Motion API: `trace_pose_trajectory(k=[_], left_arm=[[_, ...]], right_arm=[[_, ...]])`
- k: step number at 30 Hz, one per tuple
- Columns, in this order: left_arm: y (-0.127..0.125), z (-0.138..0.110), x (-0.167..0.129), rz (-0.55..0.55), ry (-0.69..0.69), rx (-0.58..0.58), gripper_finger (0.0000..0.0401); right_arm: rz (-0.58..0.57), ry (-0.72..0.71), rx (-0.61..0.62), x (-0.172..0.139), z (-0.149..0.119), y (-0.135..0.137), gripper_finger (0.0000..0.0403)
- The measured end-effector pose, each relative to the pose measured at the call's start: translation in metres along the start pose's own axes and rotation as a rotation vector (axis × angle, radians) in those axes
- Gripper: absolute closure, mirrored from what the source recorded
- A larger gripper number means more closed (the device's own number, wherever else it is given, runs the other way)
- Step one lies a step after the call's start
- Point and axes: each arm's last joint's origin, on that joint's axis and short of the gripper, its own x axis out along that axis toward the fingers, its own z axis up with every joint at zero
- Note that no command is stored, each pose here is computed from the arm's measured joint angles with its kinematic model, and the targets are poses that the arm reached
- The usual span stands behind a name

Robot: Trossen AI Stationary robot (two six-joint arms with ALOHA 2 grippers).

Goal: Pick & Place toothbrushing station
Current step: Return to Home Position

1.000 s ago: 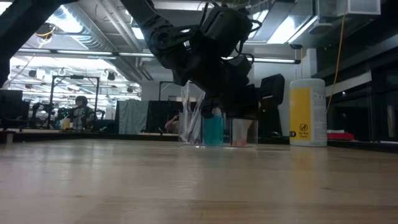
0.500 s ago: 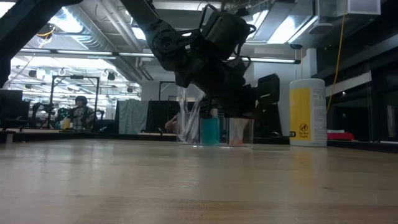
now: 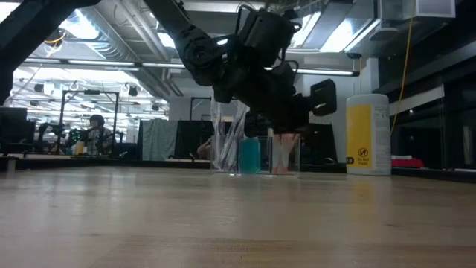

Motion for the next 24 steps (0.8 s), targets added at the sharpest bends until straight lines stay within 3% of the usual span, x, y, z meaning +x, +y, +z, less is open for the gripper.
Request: trace_pose_trajectory(k=[10,12,14,16,18,21,24], left_arm=[[-0.047,0.002,-0.031,-0.136,-0.016,-0.018,0.0399],[-0.064,0.010,-0.044,-0.249,-0.038,0.001,0.0399],[-0.081,0.024,-0.064,-0.432,-0.084,0.032,0.0399],[-0.093,0.046,-0.084,-0.595,-0.127,0.064,0.0399],[-0.092,0.075,-0.097,-0.686,-0.161,0.101,0.0399],[-0.066,0.136,-0.107,-0.761,-0.212,0.169,0.0399],[-0.023,0.208,-0.128,-0.829,-0.230,0.242,0.0399]], right_arm=[[0.001,-0.001,-0.002,0.000,0.000,0.000,0.0263],[0.010,-0.001,-0.015,0.000,0.000,0.001,0.0263],[0.047,0.010,-0.037,0.000,0.001,0.003,0.0263],[0.079,0.018,-0.070,0.000,0.002,0.005,0.0263],[0.094,0.032,-0.104,-0.003,0.002,0.004,0.0263],[0.104,0.019,-0.158,-0.019,0.011,0.001,0.0263],[0.109,-0.035,-0.238,-0.040,0.026,-0.005,0.0263]])
